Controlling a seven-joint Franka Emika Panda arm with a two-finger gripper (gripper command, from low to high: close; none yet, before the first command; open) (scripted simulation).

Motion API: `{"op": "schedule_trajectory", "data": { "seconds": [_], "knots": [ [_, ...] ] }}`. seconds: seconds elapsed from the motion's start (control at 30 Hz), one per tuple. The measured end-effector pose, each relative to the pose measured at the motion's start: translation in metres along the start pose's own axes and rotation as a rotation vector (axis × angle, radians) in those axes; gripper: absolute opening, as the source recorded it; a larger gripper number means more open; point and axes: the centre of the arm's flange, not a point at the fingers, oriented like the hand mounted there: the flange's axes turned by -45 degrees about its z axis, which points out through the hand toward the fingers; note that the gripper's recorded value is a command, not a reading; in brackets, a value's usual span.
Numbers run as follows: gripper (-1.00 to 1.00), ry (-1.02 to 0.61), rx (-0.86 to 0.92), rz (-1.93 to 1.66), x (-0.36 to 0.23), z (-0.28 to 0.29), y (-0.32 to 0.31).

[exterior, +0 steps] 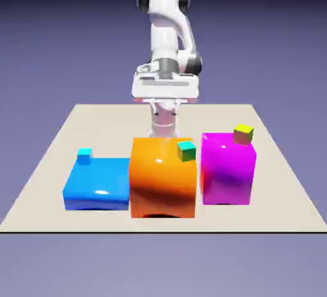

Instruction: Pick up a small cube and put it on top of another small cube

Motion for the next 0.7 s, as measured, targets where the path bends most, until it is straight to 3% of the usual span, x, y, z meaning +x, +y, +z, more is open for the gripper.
{"op": "schedule_trajectory", "data": {
  "seconds": [0.2,0.4,0.7],
  "knots": [
    [0.0,-0.135,0.195,-0.287,-0.04,-0.01,-0.151],
    [0.0,-0.263,0.348,-0.602,-0.126,-0.051,-0.27],
    [0.0,-0.425,0.487,-1.114,-0.305,-0.14,-0.351]
  ]
}}
